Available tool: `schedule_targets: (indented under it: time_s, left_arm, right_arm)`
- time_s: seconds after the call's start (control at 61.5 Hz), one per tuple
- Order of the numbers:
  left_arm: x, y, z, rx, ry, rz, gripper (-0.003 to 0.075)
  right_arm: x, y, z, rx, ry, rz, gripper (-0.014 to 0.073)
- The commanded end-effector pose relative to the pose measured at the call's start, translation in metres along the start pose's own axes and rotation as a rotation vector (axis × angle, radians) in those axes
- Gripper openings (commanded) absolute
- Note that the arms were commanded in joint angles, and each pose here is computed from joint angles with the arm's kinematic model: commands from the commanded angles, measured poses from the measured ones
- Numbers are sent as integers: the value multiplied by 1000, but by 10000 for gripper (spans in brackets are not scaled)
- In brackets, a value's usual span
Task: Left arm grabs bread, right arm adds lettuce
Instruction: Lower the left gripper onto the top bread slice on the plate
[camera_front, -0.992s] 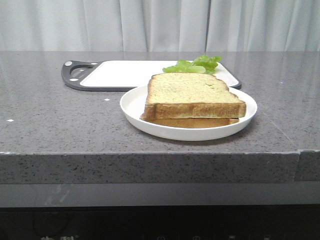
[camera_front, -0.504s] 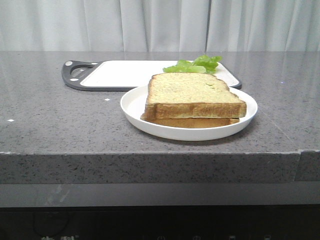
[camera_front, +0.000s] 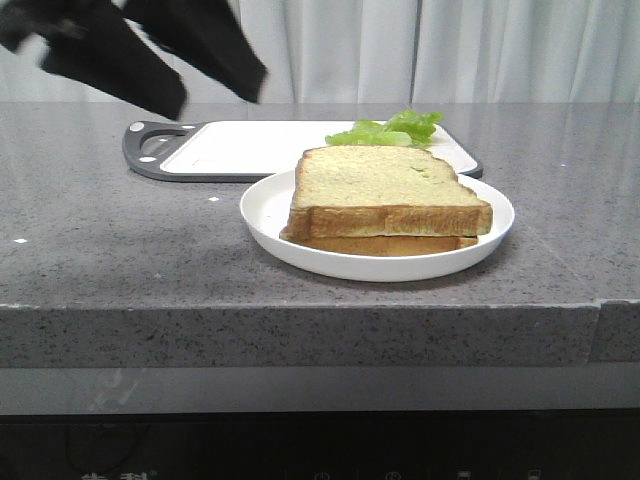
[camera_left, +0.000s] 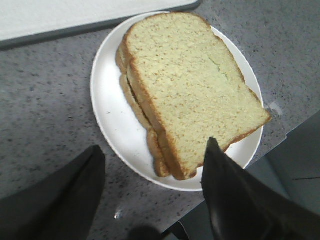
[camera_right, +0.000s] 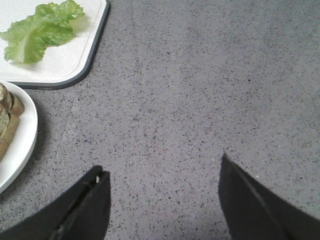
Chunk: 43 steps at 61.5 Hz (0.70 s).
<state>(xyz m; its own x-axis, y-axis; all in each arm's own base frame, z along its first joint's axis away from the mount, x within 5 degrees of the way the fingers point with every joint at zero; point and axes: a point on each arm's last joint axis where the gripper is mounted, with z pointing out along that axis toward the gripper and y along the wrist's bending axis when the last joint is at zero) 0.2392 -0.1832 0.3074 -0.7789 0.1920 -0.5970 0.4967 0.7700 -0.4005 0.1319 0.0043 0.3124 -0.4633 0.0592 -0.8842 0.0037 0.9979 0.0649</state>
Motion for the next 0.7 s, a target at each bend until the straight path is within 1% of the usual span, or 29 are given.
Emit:
schedule_targets:
  time_s: [0.0, 0.114, 0.26, 0.39, 0.683]
  left_arm:
    - [-20, -12, 3, 67, -33, -44, 420]
    - [-30, -12, 21, 85, 20, -64, 420]
    - [-40, -12, 36, 108, 44, -91, 420]
    - [-42, -10, 47, 106, 66, -98, 420]
    - [-40, -6, 59, 105, 95, -116, 420]
  right_arm:
    - [-15, 0, -4, 3, -94, -8, 486]
    - [-15, 0, -4, 3, -94, -8, 486]
    - [-15, 0, -4, 3, -94, -8, 486]
    - [-15, 0, -4, 3, -94, -8, 486]
    - [-15, 0, -4, 3, -94, -8, 486]
